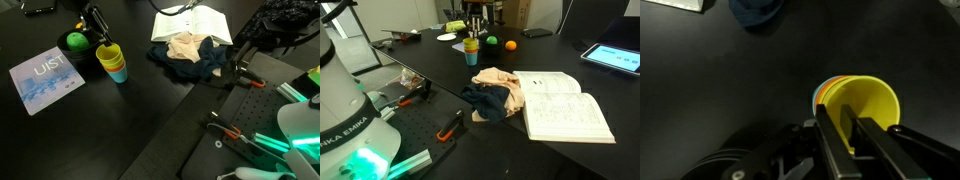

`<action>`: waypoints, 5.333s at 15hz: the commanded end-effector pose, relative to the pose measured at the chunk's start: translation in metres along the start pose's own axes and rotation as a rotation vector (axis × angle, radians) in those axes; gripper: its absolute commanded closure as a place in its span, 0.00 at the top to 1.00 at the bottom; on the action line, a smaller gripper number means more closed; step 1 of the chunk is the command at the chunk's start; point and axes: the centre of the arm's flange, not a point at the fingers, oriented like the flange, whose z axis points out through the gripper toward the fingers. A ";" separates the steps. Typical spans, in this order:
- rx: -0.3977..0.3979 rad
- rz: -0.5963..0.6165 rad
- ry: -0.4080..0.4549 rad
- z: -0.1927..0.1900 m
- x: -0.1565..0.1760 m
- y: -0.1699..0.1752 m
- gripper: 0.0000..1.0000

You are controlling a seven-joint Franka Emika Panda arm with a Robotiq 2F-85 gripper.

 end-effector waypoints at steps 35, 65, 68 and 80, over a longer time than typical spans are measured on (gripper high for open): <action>-0.041 0.023 0.033 -0.076 -0.032 0.001 1.00; -0.046 0.022 0.026 -0.075 -0.032 0.001 1.00; -0.040 0.023 0.030 -0.065 -0.024 0.003 1.00; -0.040 0.023 0.029 -0.065 -0.024 0.003 1.00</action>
